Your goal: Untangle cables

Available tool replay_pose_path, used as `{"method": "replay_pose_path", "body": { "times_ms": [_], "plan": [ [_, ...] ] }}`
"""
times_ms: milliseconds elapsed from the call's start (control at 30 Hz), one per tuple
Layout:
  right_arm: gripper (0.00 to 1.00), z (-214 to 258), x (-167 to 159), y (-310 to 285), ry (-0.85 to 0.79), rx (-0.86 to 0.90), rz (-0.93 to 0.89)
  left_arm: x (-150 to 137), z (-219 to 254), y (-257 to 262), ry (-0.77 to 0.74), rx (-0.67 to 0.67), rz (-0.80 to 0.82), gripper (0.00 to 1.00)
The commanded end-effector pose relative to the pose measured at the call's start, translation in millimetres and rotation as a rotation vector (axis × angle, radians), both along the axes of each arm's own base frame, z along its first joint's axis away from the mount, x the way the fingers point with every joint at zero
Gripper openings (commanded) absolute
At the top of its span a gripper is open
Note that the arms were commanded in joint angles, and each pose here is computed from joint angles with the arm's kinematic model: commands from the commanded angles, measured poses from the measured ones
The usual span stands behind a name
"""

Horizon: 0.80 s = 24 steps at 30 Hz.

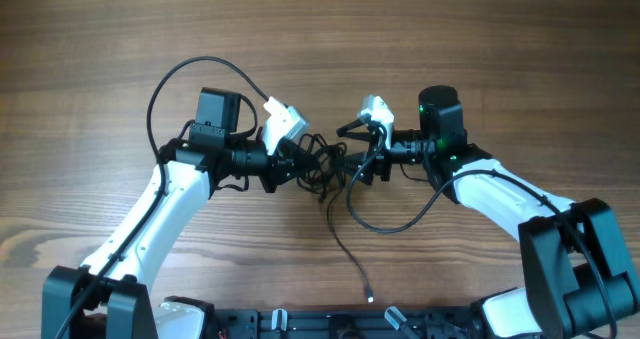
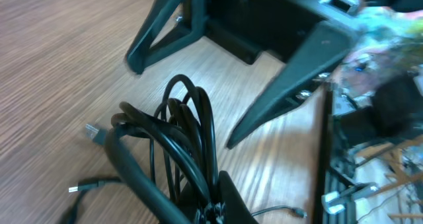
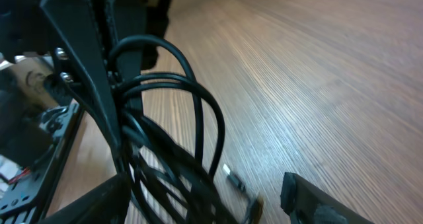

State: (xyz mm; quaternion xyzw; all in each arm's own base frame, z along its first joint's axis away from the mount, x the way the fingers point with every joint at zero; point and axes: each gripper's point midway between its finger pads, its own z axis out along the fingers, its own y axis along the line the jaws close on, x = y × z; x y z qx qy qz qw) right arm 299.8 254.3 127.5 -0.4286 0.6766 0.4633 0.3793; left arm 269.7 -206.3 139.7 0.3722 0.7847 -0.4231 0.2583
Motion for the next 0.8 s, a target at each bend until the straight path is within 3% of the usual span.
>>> {"method": "replay_pose_path", "body": {
  "times_ms": [0,33,100,133,167,233,367,400,467,500,567,633,700,767],
  "plan": [
    [0.46,10.4,-15.8,4.1,-0.058,0.051,0.114,-9.5,16.1,-7.3,-0.038,-0.097,-0.081,0.04],
    [0.19,9.3,-16.6,3.9,-0.047,0.049,0.114,-9.6,16.0,-7.3,-0.037,-0.097,-0.080,0.04],
    [0.13,13.6,-23.6,4.8,-0.035,0.076,0.151,-9.4,16.0,-7.3,-0.038,-0.096,-0.080,0.04],
    [0.04,15.4,-26.4,5.1,-0.031,0.088,0.166,-8.1,15.8,-7.1,-0.044,-0.093,-0.078,0.04],
    [0.04,14.2,-26.9,4.9,-0.021,0.085,0.165,-4.6,15.0,-6.5,-0.050,-0.083,-0.064,0.06],
    [0.04,6.2,-24.7,3.2,0.006,0.052,0.135,5.2,17.8,-6.5,-0.023,-0.089,-0.009,0.23],
    [0.04,4.8,-24.5,2.8,0.003,0.046,0.132,19.8,26.9,-5.5,-0.021,-0.121,0.049,0.40],
    [0.04,4.8,-24.5,2.8,-0.006,0.045,0.135,21.3,27.3,-5.4,-0.031,-0.120,0.050,0.40],
    [0.04,4.8,-24.5,2.8,-0.007,0.045,0.135,27.2,21.3,-1.6,-0.018,-0.082,0.097,0.36],
    [0.04,4.8,-24.5,2.8,-0.007,0.045,0.135,31.6,16.8,1.7,-0.004,-0.055,0.135,0.29],
    [0.04,4.8,-24.5,2.8,-0.007,0.045,0.135,34.4,13.9,4.0,-0.008,-0.035,0.154,0.04],
    [0.04,4.5,-24.7,2.7,-0.004,0.045,0.135,47.4,2.7,15.2,0.009,0.040,0.259,0.04],
    [0.04,2.9,-25.9,2.3,0.009,0.041,0.134,71.4,-15.6,43.5,0.057,0.170,0.503,0.04],
    [0.04,0.8,-27.7,1.7,0.029,0.036,0.134,97.1,-32.6,101.0,0.143,0.295,0.922,0.04]
  ]
}}
